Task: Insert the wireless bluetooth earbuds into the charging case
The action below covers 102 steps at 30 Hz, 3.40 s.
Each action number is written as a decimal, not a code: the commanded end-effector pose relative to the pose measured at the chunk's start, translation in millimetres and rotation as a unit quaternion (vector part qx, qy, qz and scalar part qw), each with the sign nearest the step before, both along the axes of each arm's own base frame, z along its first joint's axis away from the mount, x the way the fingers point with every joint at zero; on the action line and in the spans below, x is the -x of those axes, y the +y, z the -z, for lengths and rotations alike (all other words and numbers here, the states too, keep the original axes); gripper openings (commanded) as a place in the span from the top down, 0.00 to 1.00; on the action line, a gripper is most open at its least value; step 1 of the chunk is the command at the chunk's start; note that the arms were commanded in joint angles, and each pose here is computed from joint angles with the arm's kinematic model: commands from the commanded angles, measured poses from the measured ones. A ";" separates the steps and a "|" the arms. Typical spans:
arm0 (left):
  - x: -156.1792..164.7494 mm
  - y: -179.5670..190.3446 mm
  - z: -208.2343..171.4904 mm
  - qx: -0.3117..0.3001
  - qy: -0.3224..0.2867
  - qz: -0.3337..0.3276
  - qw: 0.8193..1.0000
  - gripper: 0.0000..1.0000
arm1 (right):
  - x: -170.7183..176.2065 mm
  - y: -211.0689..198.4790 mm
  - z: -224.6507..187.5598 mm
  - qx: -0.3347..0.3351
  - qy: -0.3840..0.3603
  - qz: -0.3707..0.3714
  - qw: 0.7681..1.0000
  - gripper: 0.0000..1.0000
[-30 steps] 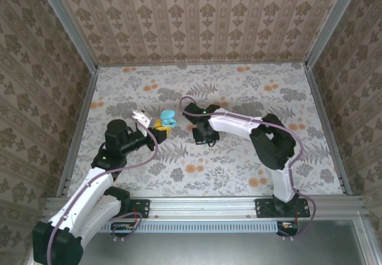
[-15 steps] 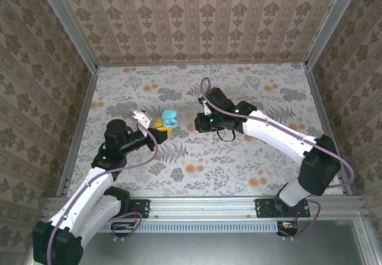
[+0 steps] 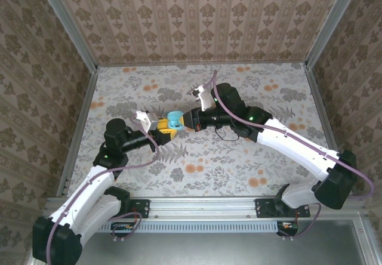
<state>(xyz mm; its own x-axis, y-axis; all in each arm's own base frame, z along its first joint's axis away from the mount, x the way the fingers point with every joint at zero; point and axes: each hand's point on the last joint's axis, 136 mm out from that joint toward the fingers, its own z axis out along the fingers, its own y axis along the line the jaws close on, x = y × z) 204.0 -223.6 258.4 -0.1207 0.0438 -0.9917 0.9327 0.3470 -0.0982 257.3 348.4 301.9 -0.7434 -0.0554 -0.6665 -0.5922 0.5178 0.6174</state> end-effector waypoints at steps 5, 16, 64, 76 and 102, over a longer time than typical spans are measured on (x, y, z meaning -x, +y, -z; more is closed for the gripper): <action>15.0 -6.9 -23.0 0.022 -0.036 0.044 0.998 0.76 | 5.6 7.8 -7.5 -0.020 -0.014 -0.024 0.999 0.90; 22.3 -7.6 -32.3 0.033 -0.052 0.055 0.997 0.76 | 6.4 6.4 1.6 -0.010 -0.008 -0.026 1.000 0.90; 23.9 -11.2 -31.5 0.033 -0.057 0.059 0.996 0.75 | -4.7 -14.2 -7.8 0.045 -0.037 0.028 0.998 0.58; 26.9 -10.4 -27.0 0.033 -0.095 0.062 0.993 0.75 | 8.0 -24.2 -19.9 0.013 -0.050 0.031 0.998 0.71; 30.9 -17.0 -22.5 0.010 -0.153 0.058 0.986 0.76 | 15.4 -32.2 -7.1 0.069 -0.086 0.035 0.993 0.68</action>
